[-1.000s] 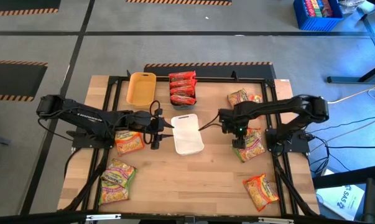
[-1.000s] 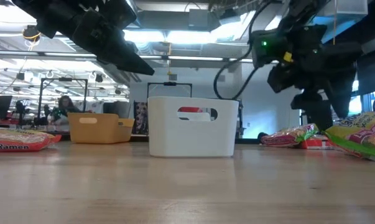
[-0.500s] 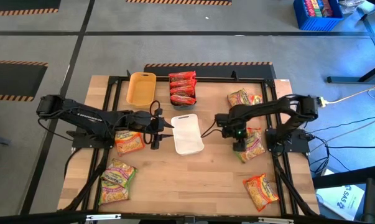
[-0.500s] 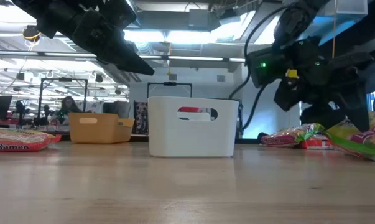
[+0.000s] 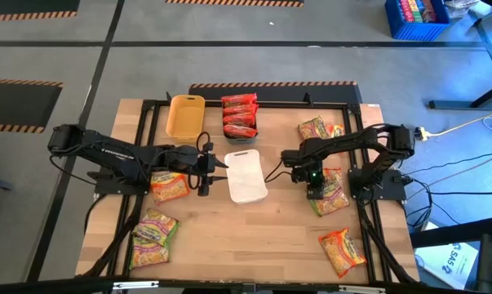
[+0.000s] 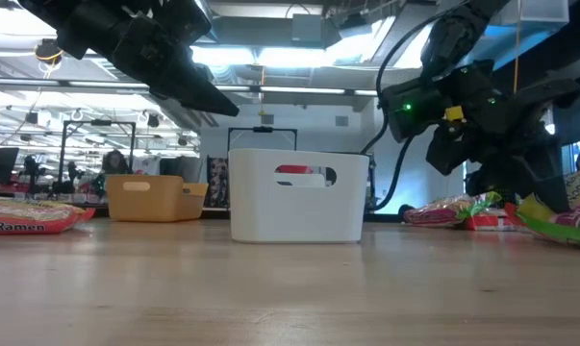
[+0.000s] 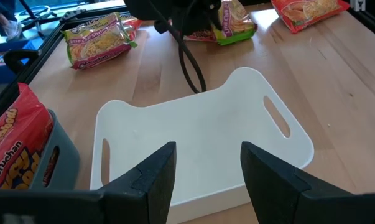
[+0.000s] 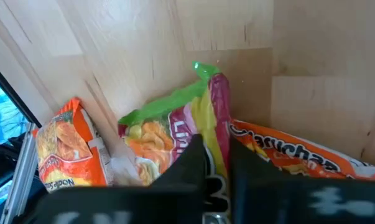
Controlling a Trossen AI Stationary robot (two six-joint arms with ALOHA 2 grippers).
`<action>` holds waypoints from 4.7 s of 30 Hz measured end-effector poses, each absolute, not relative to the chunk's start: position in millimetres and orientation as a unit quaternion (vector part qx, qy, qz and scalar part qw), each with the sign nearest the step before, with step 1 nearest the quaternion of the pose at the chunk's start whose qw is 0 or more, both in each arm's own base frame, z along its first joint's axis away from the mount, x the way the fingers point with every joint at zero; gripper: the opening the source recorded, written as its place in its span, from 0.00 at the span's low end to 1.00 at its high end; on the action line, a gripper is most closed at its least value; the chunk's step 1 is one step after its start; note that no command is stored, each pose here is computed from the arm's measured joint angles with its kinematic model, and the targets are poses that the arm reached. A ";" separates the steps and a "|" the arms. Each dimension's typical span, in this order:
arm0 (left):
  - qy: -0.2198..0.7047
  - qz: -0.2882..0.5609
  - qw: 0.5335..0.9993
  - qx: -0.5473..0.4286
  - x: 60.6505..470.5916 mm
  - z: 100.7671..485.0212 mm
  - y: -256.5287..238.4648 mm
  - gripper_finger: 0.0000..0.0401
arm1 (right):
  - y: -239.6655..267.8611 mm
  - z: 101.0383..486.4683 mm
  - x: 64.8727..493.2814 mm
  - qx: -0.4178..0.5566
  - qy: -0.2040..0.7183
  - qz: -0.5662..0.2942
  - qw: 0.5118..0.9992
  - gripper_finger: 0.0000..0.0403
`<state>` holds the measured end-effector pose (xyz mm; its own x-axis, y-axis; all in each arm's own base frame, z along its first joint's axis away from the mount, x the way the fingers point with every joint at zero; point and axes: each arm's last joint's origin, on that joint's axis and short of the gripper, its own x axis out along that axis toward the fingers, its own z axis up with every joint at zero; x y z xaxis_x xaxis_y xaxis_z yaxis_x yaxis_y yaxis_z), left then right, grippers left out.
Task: Sort Maruchan noodles
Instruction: Put the green noodle pack into the white bin
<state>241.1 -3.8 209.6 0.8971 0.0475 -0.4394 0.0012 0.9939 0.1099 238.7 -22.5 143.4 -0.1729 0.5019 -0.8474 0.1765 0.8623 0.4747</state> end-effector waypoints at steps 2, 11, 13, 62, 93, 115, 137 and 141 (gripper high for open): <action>0.227 0.012 0.972 0.054 241.1 209.6 -3.9 0.43 | -22.6 145.4 237.9 0.221 0.754 0.133 0.605 0.02; 0.226 0.012 0.973 0.054 241.2 209.7 -3.9 0.43 | -25.7 173.6 254.7 0.197 0.729 0.136 0.642 0.00; 0.226 0.012 0.973 0.054 241.2 209.7 -3.9 0.43 | -26.8 184.5 259.5 0.186 0.719 0.136 0.655 0.00; 0.214 -0.005 0.976 0.032 261.3 191.9 -5.7 0.43 | -56.1 134.8 237.8 0.294 0.616 0.080 0.726 0.75; 0.205 -0.010 0.978 0.035 263.9 191.3 -6.0 0.43 | -35.7 118.6 267.1 0.324 0.540 0.194 0.752 0.08; 0.205 0.003 0.978 0.033 249.0 207.8 -5.1 0.43 | -50.0 262.6 280.7 0.112 0.438 0.056 0.890 0.08; 0.337 0.032 0.941 0.012 238.2 181.9 9.3 0.43 | -35.6 228.5 353.5 -0.150 0.330 -0.025 0.932 0.08; 0.342 0.045 0.939 0.000 238.2 180.2 14.7 0.43 | -32.6 209.6 360.6 -0.187 0.360 -0.048 0.913 0.09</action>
<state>238.2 14.7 180.2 0.7620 0.0856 -0.6419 -0.0850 0.9959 0.0319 360.6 -32.6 209.6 0.7356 -0.2223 -0.6399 -0.0477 0.9253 -0.3763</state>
